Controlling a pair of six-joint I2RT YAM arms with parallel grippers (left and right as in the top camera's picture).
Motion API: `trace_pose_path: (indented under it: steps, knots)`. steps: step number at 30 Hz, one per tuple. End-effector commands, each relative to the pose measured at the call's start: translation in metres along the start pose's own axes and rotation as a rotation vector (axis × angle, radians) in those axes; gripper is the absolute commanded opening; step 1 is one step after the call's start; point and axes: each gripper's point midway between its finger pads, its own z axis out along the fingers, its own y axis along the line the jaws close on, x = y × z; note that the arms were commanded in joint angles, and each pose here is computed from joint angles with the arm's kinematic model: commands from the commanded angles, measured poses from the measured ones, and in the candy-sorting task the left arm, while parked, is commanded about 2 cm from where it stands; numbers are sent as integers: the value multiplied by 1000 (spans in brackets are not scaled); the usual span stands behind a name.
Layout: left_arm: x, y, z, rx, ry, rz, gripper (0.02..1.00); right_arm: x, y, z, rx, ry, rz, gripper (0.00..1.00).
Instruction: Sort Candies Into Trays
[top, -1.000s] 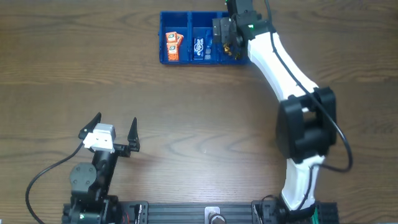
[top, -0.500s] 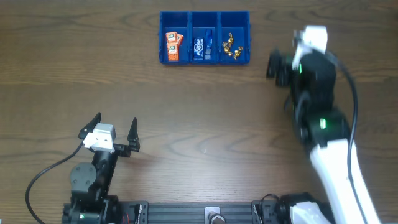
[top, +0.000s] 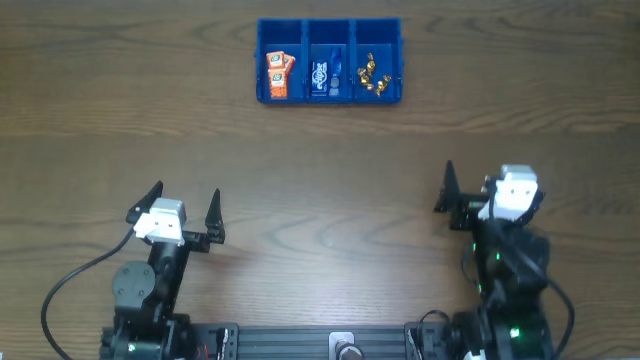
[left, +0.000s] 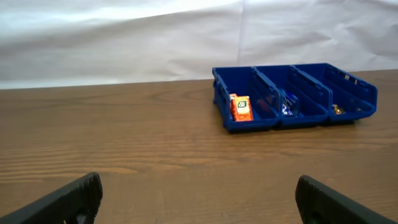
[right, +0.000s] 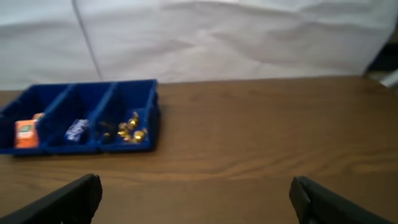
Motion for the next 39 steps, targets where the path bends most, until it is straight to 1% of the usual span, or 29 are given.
trace_pose_path:
  steps: [1,9,13,17,39]
  knots:
    - [16,-3,1,17,46,7,998,19,11,-8,-80,-43,-9,998]
    - [16,-3,1,17,46,7,998,34,12,-9,-92,-68,-7,998]
    - [16,-3,1,17,46,7,998,38,12,-8,-96,-115,-4,998]
    - [16,-3,1,17,46,7,998,52,13,-3,-103,-100,-3,998]
    - [16,-3,1,17,46,7,998,52,14,-3,-106,-101,-3,998]
